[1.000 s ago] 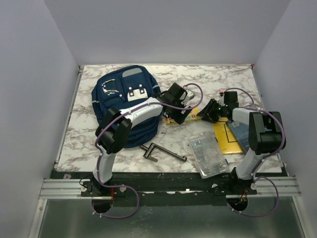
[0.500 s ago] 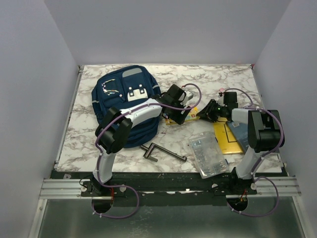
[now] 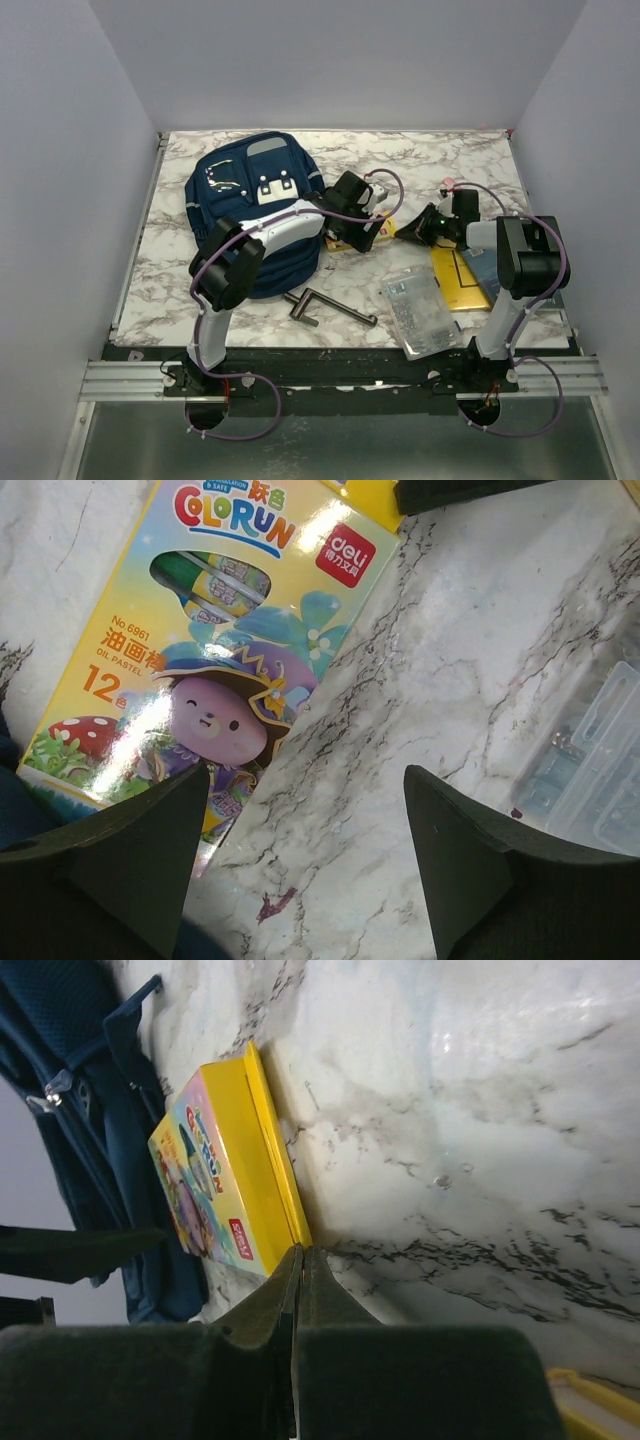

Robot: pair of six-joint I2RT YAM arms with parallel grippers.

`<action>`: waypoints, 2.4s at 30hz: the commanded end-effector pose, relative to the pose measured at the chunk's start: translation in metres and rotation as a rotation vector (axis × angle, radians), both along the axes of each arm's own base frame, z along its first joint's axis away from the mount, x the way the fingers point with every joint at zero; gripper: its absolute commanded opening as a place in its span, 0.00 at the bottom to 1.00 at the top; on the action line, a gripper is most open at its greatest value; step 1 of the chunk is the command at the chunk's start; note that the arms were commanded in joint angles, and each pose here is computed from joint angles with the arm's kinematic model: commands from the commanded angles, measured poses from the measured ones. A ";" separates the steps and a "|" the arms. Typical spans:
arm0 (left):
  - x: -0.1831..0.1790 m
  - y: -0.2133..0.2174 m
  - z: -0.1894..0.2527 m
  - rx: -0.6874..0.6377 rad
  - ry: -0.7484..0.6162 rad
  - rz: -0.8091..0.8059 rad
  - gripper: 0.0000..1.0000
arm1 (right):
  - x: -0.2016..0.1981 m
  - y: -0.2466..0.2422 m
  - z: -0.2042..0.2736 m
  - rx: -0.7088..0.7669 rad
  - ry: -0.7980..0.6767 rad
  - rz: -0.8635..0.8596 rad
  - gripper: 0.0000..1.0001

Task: Pack the student bag
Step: Pick up the stationery from the center of the board.

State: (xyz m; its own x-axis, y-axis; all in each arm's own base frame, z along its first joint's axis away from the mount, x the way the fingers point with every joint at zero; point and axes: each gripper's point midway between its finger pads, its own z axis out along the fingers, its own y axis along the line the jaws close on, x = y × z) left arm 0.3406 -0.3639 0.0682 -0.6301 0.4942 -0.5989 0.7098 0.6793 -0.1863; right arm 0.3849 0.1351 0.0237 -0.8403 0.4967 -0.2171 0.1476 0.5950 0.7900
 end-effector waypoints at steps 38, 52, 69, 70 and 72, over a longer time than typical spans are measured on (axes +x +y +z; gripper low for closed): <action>0.054 -0.009 0.036 0.427 -0.809 0.195 0.57 | -0.020 0.033 0.083 0.535 0.069 -0.064 0.00; 0.049 -0.002 0.043 0.384 -0.833 0.196 0.42 | 0.005 0.030 0.090 0.466 0.015 -0.059 0.55; 0.044 -0.004 0.041 0.359 -0.827 0.167 0.42 | 0.024 0.086 0.067 0.312 0.044 0.131 0.88; 0.043 -0.004 0.041 0.361 -0.827 0.167 0.42 | 0.023 0.091 0.066 0.307 0.044 0.139 0.87; 0.043 -0.003 0.041 0.362 -0.827 0.165 0.43 | 0.023 0.096 0.064 0.298 0.050 0.144 0.83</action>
State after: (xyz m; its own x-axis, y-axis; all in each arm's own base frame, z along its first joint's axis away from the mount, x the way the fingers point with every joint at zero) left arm 0.3818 -0.3695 0.0894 -0.1664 0.7076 -0.6867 0.4313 0.6785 0.5946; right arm 0.4094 0.2205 0.0993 -0.9010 0.4328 -0.0296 0.1177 0.3096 0.9435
